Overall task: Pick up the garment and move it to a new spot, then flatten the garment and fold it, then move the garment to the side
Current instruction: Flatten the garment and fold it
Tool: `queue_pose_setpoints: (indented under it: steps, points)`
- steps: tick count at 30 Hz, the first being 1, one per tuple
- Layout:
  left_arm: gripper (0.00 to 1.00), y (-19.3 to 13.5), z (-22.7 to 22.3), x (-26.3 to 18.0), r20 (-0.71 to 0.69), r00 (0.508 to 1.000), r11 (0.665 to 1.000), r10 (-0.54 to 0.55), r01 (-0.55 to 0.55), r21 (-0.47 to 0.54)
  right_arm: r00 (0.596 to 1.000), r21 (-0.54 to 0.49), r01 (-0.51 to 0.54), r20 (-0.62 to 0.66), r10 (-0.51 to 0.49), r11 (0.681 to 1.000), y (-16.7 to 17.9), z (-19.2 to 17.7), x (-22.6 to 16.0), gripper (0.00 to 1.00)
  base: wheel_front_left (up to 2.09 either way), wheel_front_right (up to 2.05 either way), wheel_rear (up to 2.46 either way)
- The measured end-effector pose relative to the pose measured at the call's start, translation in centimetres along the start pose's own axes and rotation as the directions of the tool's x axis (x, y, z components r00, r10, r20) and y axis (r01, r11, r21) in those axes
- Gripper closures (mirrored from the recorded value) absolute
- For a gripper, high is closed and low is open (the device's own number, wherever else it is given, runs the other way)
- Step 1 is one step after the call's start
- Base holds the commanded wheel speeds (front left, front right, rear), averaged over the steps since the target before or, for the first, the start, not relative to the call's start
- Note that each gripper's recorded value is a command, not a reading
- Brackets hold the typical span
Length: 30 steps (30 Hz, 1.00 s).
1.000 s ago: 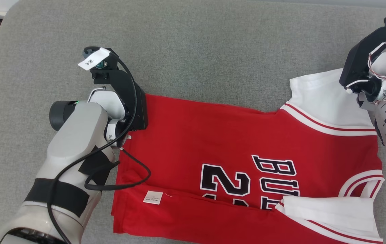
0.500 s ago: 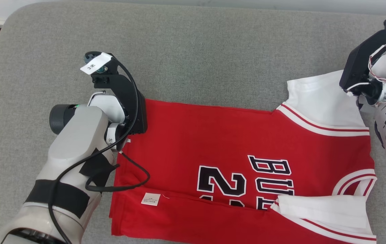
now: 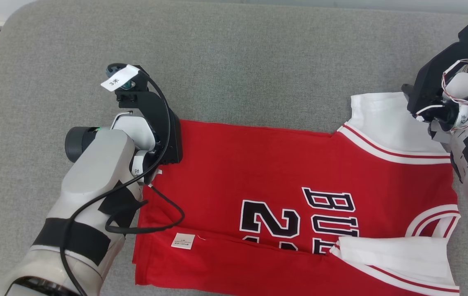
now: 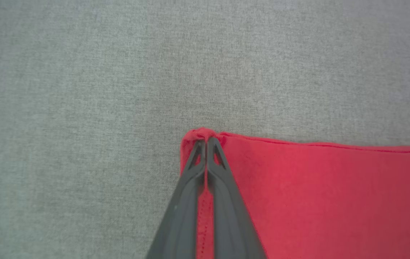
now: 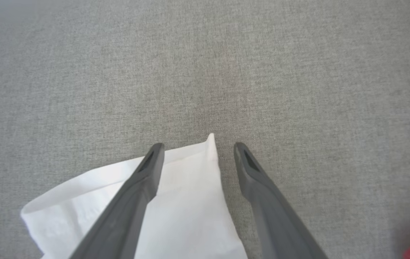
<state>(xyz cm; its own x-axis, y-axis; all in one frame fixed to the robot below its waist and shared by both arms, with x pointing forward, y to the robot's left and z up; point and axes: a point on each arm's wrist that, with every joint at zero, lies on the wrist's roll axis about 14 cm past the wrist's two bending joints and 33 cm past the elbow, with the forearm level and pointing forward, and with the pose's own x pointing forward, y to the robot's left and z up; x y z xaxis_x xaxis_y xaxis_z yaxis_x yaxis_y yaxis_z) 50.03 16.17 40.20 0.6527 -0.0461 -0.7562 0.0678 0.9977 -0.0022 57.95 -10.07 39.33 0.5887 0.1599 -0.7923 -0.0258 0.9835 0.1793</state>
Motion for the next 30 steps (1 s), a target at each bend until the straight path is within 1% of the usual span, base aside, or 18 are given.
queue_pose_setpoints:
  steps: [2, 3, 4, 5, 7, 8, 9, 10, 11, 12, 18, 21, 30]
  points:
    - [1.0, 0.0, -0.2, 0.2, -0.006, 1.0, 1.0, 0.0, 0.0, 0.003, 1.0, -0.001, -0.001, -0.014, 0.001, 1.0, 0.1, -0.4, 0.3, 0.0, 0.0, 0.0, 0.0]
    - [1.0, 0.0, -0.3, 0.2, -0.009, 1.0, 1.0, 0.001, -0.001, 0.004, 1.0, -0.002, -0.003, -0.019, 0.003, 1.0, 0.2, -0.6, 0.4, 0.04, 0.0, 0.0, 0.0]
    - [1.0, 0.0, -0.4, 0.3, -0.011, 1.0, 1.0, 0.0, 0.0, 0.005, 1.0, 0.0, 0.002, -0.021, -0.002, 1.0, 0.1, -0.7, 0.5, 0.2, 0.0, 0.0, 0.0]
    - [1.0, 0.0, -0.4, 0.3, -0.012, 1.0, 1.0, -0.001, 0.001, 0.004, 1.0, 0.001, 0.005, -0.025, -0.005, 1.0, 0.1, -0.8, 0.5, 0.5, 0.0, 0.0, 0.0]
    - [1.0, 0.0, -0.4, 0.3, -0.01, 1.0, 1.0, -0.001, 0.001, 0.005, 1.0, 0.001, 0.006, -0.03, -0.006, 1.0, 0.0, -0.8, 0.6, 0.58, 0.0, 0.0, 0.0]
    - [1.0, 0.0, -0.5, 0.3, -0.01, 1.0, 1.0, -0.001, 0.001, 0.006, 0.999, 0.001, 0.007, -0.031, -0.007, 1.0, -0.1, -0.8, 0.6, 0.64, 0.0, 0.0, 0.0]
    - [1.0, 0.0, -0.5, 0.4, -0.009, 1.0, 1.0, -0.002, 0.002, 0.006, 0.999, 0.001, 0.01, -0.031, -0.01, 1.0, -0.2, -0.8, 0.6, 0.67, 0.0, 0.0, 0.0]
    - [1.0, -0.1, -0.5, 0.4, -0.01, 1.0, 1.0, -0.003, 0.003, 0.005, 0.999, 0.003, 0.015, -0.032, -0.015, 1.0, -0.3, -0.8, 0.7, 0.74, 0.0, 0.0, 0.0]
    - [1.0, -0.1, -0.5, 0.4, -0.011, 1.0, 1.0, -0.004, 0.004, 0.003, 0.999, 0.005, 0.019, -0.032, -0.018, 1.0, -0.4, -0.8, 0.7, 0.85, 0.0, 0.0, 0.0]
    - [1.0, -0.1, -0.5, 0.4, -0.012, 1.0, 1.0, -0.004, 0.004, 0.004, 0.999, 0.004, 0.02, -0.031, -0.02, 1.0, -0.5, -0.8, 0.7, 0.99, 0.0, 0.0, 0.0]
    - [1.0, -0.3, -0.4, 0.5, -0.003, 1.0, 1.0, -0.007, 0.007, 0.01, 0.999, 0.01, 0.032, -0.022, -0.032, 0.999, -0.8, -0.6, 0.6, 1.0, 0.0, 0.0, 0.0]
    - [1.0, -0.3, 0.5, 0.4, 0.024, 1.0, 1.0, -0.006, 0.005, 0.016, 0.999, 0.012, 0.036, -0.007, -0.036, 0.999, -1.0, -0.4, 0.5, 1.0, 0.0, 0.0, 0.0]
    - [1.0, -0.1, 2.7, -0.3, 0.111, 0.994, 1.0, 0.008, -0.011, 0.02, 0.994, 0.019, 0.049, 0.096, -0.051, 0.999, -1.3, 1.7, -0.5, 1.0, 0.0, 0.0, 0.0]
